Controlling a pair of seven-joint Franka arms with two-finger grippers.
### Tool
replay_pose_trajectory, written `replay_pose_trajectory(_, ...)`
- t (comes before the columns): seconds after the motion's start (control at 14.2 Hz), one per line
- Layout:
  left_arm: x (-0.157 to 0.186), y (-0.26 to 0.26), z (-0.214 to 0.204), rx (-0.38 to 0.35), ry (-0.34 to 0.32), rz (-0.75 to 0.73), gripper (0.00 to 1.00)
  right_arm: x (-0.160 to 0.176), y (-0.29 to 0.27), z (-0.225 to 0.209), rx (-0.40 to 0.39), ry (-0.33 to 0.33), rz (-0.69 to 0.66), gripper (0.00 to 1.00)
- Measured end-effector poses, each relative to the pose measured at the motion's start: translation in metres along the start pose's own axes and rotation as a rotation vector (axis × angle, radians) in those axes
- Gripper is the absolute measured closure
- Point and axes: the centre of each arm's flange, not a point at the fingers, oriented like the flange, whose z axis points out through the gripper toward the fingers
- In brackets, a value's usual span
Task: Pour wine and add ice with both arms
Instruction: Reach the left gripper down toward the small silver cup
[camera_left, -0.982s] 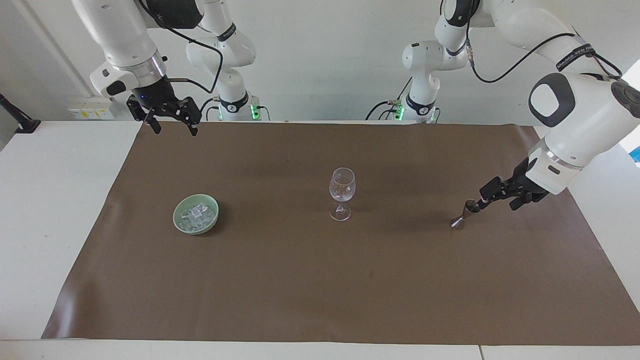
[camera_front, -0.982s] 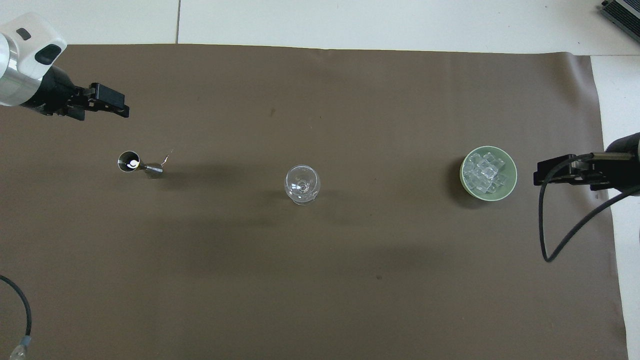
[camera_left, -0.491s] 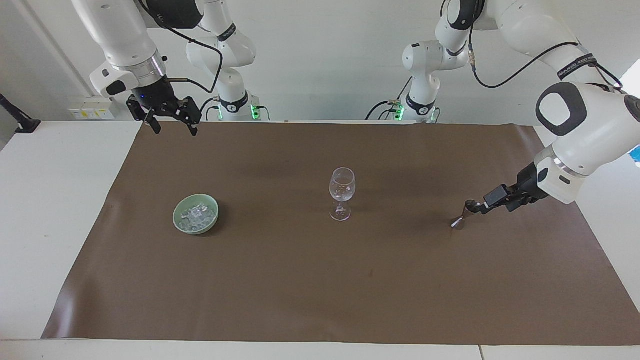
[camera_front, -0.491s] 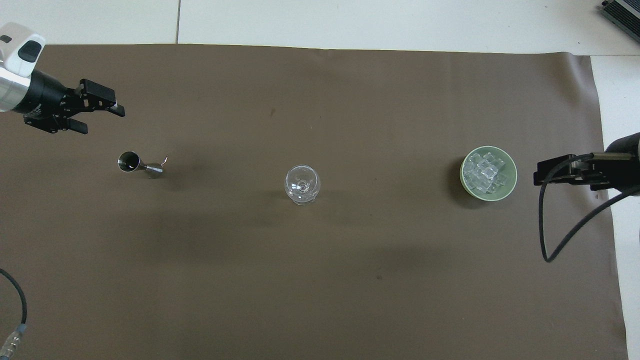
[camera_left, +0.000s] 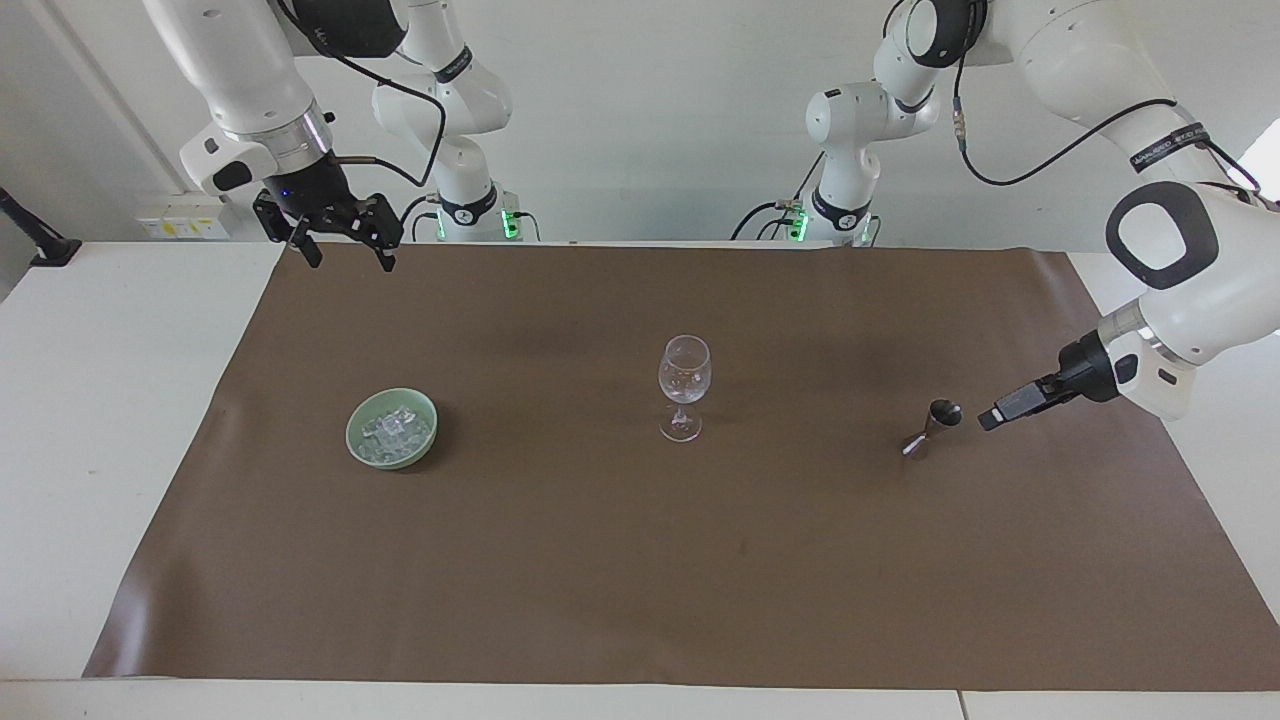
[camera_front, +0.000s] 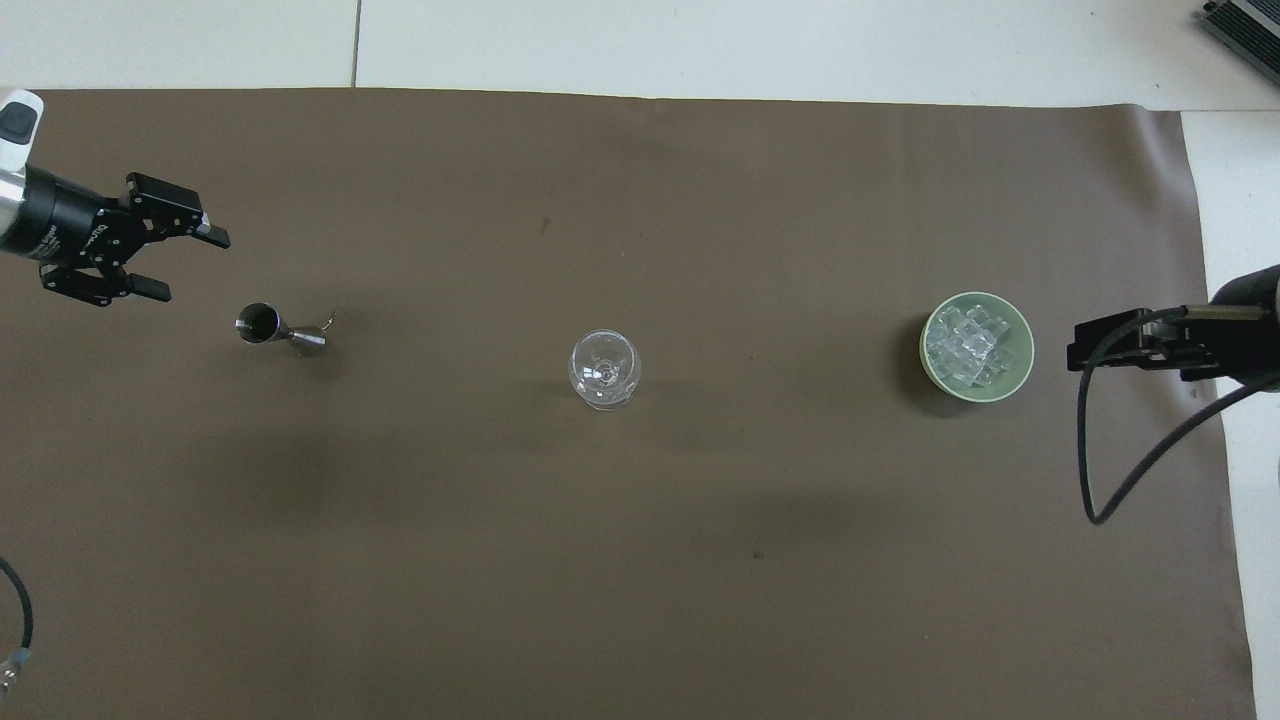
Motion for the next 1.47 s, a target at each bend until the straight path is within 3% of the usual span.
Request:
replay_pose_trajectory(0.42,0.017,-0.039,0.014,-0.142,-0.086,-0.287,0.00,0.000,0.000,0.000,0.000,0.000,0.000,0.00)
replay_pose_trajectory(0.91,0.023,-0.083,0.047,-0.203,-0.187,-0.497,0.00,0.000,0.000,0.000,0.000,0.000,0.000,0.00)
replay_pose_trajectory(1.12,0.026,-0.092,0.059,-0.215,-0.176,-0.650,0.00,0.000,0.000,0.000,0.000,0.000,0.000,0.00)
replay_pose_trajectory(1.47,0.023,-0.094,0.069,-0.268,-0.197,-0.732,0.00,0.000,0.000,0.000,0.000,0.000,0.000,0.00)
